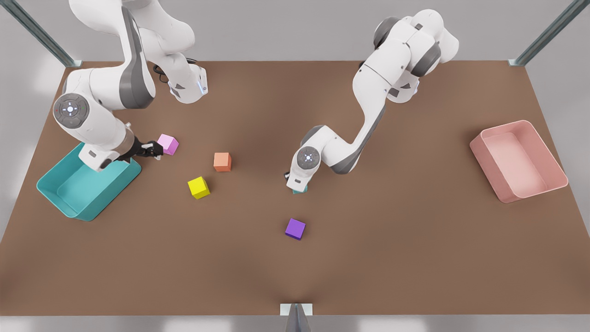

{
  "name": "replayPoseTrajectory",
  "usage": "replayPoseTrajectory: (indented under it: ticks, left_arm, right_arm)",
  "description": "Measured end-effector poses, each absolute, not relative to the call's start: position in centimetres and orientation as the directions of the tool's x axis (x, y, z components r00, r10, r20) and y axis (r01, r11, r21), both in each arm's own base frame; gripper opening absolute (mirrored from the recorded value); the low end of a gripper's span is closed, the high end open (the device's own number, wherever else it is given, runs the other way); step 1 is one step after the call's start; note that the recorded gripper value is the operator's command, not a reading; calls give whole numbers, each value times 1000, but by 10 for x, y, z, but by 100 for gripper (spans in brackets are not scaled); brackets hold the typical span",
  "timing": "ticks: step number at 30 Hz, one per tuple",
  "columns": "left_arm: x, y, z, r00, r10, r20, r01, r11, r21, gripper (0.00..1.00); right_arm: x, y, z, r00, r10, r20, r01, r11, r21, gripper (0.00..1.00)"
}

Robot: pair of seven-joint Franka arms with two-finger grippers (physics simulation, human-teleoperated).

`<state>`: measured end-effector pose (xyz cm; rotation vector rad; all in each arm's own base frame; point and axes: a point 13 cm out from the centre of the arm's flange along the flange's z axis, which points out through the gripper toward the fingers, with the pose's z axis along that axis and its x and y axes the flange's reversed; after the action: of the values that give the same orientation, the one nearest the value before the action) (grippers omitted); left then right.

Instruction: Stack the two blue cubes on top of each other

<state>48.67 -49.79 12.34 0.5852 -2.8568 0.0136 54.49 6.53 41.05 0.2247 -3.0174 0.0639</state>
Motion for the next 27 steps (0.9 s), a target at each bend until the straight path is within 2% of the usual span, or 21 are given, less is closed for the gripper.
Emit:
replayPoseTrajectory:
  ticks: [5, 6, 7, 15, 21, 22, 23, 24, 25, 26, 27]
  left_arm:
    - [499, -504, 124, -892, -409, 194, -416, 909, 7, 52]
    - [501, -505, 123, -890, -413, 191, -420, 907, 4, 60]
    - [501, -505, 121, -889, -417, 190, -424, 905, 3, 100]
    - [508, -504, 123, -885, -434, 169, -441, 898, -4, 100]
    - [518, -499, 168, -881, -445, 157, -452, 892, -8, 100]
    - [529, -492, 187, -877, -457, 150, -465, 885, -16, 100]
    - [561, -474, 231, -862, -489, 133, -498, 866, -50, 100]
    - [607, -433, 287, -838, -535, 106, -544, 835, -87, 100]
    - [646, -367, 342, -810, -583, 64, -587, 803, -103, 100]
    - [668, -296, 375, -782, -622, 32, -623, 778, -82, 100]
    - [679, -232, 388, -758, -652, 26, -652, 757, -42, 100]
  right_arm:
    - [549, 64, 411, -982, -150, 117, -155, 987, -34, 100]
    - [549, 64, 411, -982, -151, 117, -156, 987, -34, 100]
    - [549, 64, 411, -981, -153, 118, -158, 987, -34, 100]
    - [549, 70, 411, -979, -169, 118, -173, 984, -32, 100]
    - [550, 70, 408, -977, -171, 124, -176, 984, -32, 100]
    - [550, 69, 408, -977, -171, 124, -176, 984, -32, 100]
    - [550, 69, 409, -978, -170, 124, -176, 984, -32, 100]
    - [550, 68, 409, -978, -170, 123, -175, 984, -32, 100]
    - [550, 68, 410, -978, -169, 122, -175, 984, -32, 100]
    - [550, 67, 411, -978, -169, 119, -174, 984, -32, 100]
    - [549, 67, 414, -979, -169, 115, -174, 984, -31, 100]
